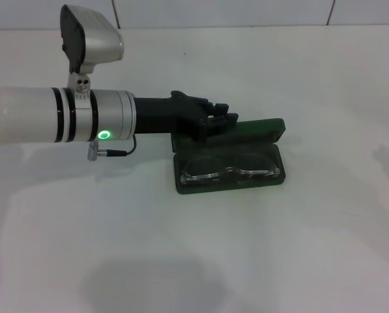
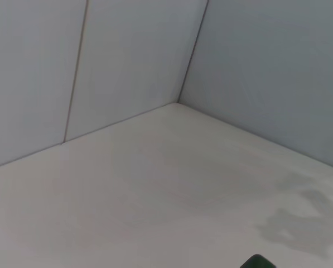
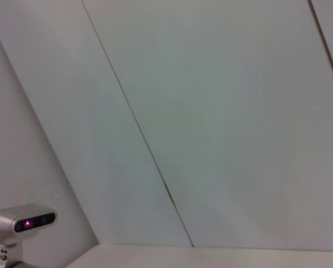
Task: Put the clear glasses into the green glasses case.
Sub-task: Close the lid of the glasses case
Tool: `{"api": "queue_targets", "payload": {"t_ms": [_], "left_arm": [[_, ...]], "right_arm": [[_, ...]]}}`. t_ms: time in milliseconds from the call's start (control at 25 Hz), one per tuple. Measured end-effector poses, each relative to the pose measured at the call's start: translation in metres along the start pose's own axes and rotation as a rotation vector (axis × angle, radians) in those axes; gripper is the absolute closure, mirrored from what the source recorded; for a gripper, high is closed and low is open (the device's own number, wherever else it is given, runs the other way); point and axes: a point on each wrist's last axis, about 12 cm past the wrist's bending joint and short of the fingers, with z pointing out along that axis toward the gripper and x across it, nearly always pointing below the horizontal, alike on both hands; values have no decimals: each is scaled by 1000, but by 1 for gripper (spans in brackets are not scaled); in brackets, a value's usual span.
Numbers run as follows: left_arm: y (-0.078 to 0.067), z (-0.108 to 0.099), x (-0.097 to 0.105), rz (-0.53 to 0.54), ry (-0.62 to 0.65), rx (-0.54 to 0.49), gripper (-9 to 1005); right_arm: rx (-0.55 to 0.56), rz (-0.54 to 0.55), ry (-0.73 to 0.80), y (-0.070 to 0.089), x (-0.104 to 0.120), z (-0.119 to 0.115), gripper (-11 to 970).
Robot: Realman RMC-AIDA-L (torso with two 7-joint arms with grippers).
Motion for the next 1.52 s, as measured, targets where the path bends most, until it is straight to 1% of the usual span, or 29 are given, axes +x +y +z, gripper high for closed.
{"api": "queue_targets", "payload": {"t_ms": [440, 680, 920, 1120, 1520], "left_arm": [[-1, 1, 5, -17, 10, -2, 708], [-2, 2, 9, -24, 22, 3, 721], [-5, 0, 17, -2, 19, 7, 704], [-6, -2, 24, -6, 19, 8, 690], [-14, -8, 42, 2, 19, 36, 662]], "right_arm": [[-7, 33, -14, -1, 8, 1, 836], [-19, 33, -16, 0, 10, 2, 836], [-31, 42, -22, 1, 11, 2, 836], [-37, 46, -23, 2, 12, 1, 835], [-44, 52, -27, 2, 13, 3, 835]]}}
